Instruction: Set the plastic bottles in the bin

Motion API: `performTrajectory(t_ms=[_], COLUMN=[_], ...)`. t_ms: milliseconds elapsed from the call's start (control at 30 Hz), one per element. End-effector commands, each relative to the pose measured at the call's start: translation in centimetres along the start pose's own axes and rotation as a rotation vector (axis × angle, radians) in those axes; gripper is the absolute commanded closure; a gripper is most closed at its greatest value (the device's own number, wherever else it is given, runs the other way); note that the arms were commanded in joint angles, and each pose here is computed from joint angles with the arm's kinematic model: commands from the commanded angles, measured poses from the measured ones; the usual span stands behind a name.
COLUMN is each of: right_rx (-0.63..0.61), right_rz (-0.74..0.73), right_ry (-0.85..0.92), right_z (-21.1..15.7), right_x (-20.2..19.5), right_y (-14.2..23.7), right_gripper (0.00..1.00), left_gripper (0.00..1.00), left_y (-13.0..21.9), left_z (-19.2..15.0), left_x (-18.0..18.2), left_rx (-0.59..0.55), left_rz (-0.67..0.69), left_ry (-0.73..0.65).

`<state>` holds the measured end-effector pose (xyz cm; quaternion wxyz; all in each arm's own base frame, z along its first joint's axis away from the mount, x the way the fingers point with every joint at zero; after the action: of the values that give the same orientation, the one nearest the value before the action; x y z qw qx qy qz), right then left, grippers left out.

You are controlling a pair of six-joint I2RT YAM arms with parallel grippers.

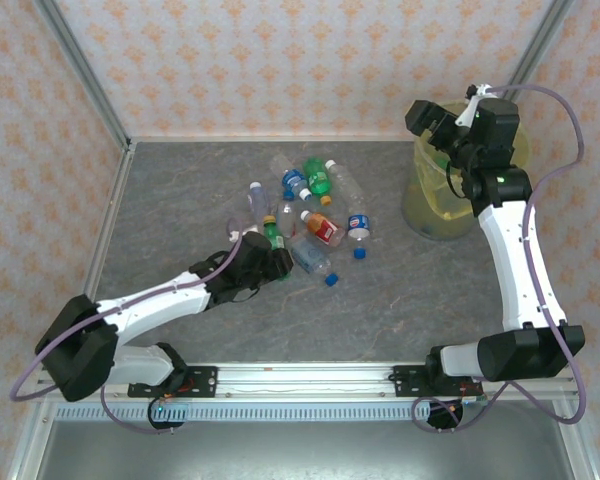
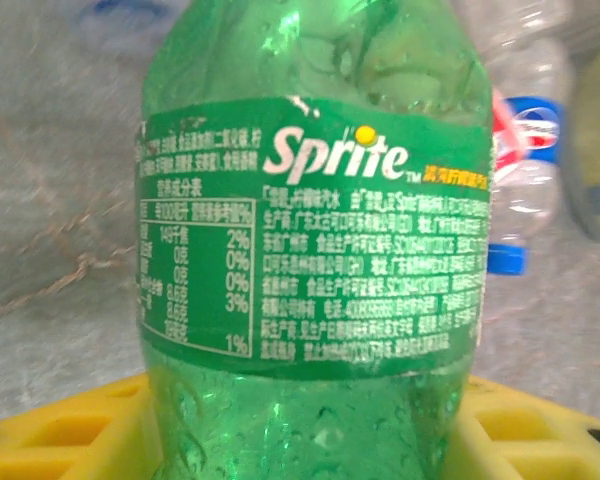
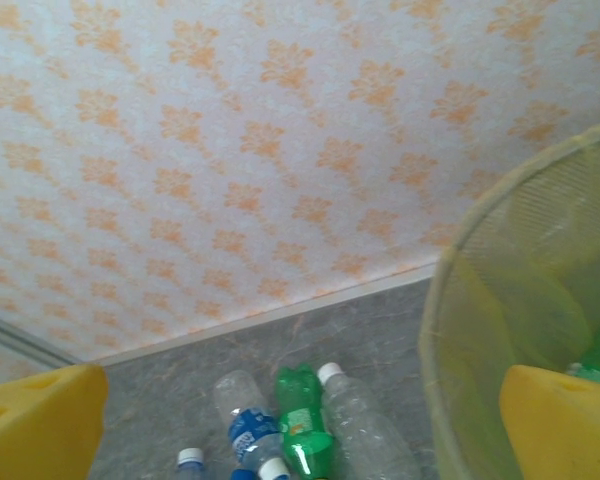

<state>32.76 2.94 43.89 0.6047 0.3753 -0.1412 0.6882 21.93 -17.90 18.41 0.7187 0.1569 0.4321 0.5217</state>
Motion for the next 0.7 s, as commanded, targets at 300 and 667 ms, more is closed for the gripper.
performTrajectory(t_ms=[300,667], right_rx=[0.12,0.391], right_rz=[0.257,0.374], right_ry=[-0.136,-0.049], right_z=[-0.7,-4.9], right_x=[1.5,5.1], right_y=[-2.0,-3.6], right_gripper=[0.0,0.23], left_gripper=[0.52,0.54], left_y=[4.7,5.4], left_z=[5.6,9.5], left_x=[-5.0,-9.3], left_rx=[-0.269,-0.346], left_rz=[-0.168,-0.204], left_ry=[-0.323,-0.521])
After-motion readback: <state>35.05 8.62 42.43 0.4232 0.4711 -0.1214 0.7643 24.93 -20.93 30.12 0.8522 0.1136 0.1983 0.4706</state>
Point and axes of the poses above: each hand's point on the last joint's axis, 136 mm out from that joint toward the fingers, its own y axis back along the fingers, its own x axis along the line the jaws close on, z = x × y, the point moved 10 cm from there along y, back along the fingers, and after that the axes turned 15 degrees about -y, right-handed, at the moved point
